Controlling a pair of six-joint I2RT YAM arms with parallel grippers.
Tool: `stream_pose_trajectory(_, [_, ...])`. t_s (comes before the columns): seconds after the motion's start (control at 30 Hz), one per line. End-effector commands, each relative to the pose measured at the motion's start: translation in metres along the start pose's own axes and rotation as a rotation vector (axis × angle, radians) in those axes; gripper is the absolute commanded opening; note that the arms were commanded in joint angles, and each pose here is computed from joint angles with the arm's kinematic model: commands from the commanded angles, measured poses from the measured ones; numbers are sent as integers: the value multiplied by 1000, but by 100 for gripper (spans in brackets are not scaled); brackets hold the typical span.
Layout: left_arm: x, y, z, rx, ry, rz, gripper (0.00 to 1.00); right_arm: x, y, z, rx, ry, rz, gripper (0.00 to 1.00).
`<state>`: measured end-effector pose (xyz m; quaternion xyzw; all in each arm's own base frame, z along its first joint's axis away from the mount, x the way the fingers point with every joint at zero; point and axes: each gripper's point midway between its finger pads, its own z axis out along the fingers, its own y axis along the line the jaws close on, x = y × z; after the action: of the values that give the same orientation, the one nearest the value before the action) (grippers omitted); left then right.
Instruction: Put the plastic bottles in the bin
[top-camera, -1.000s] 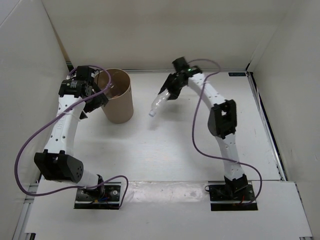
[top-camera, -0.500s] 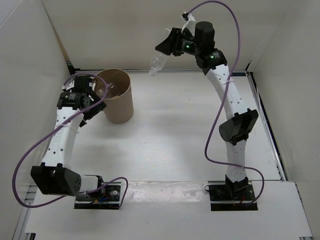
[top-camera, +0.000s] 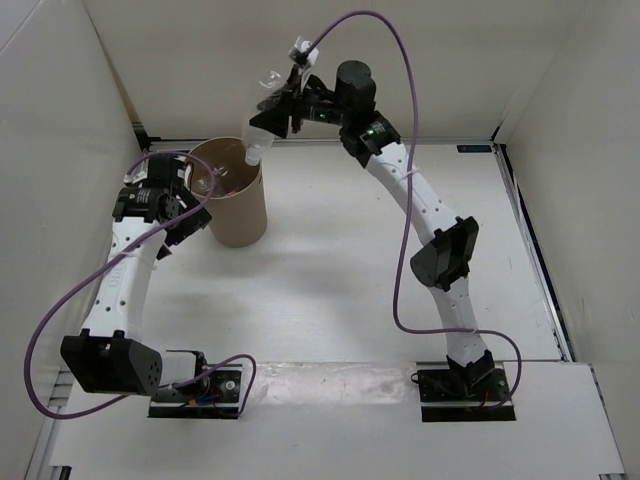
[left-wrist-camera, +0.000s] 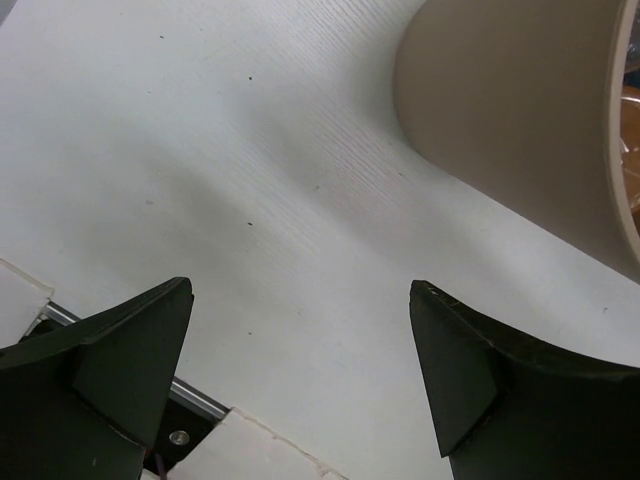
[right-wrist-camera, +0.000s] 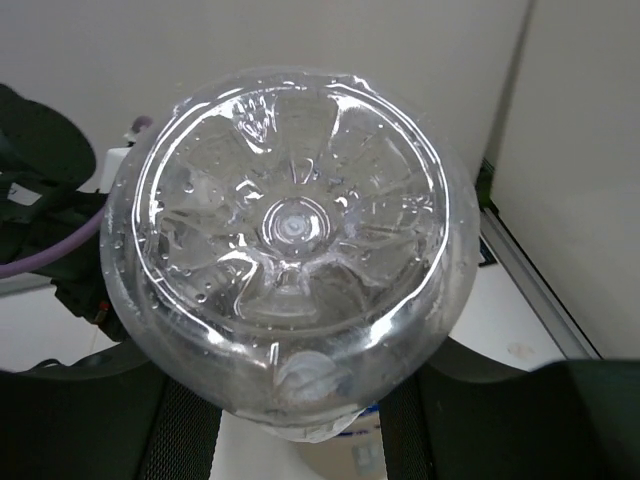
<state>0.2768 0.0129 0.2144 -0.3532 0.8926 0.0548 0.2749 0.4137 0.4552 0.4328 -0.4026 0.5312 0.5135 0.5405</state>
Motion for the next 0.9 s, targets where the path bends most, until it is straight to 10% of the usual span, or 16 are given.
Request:
stream_pose_trajectory(0.0, [2, 8, -11, 19, -8, 14, 100, -31, 22, 9, -77, -98, -167, 0])
stream_pose_trajectory(0.13, [9, 10, -9, 19, 22, 52, 100, -3, 22, 24, -76, -65, -169, 2])
stream_pose_trajectory(0.3, [9, 15, -11, 11, 27, 88, 100, 14, 19, 37, -33, -37, -139, 64])
stream_pose_trajectory(0.5, [2, 20, -11, 26, -15, 81, 100, 19, 6, 46, 69, -22, -178, 90])
stream_pose_trajectory(0.87, [-3, 28, -3, 65, -76, -32, 100, -9, -42, -24, 371, 58, -21, 90])
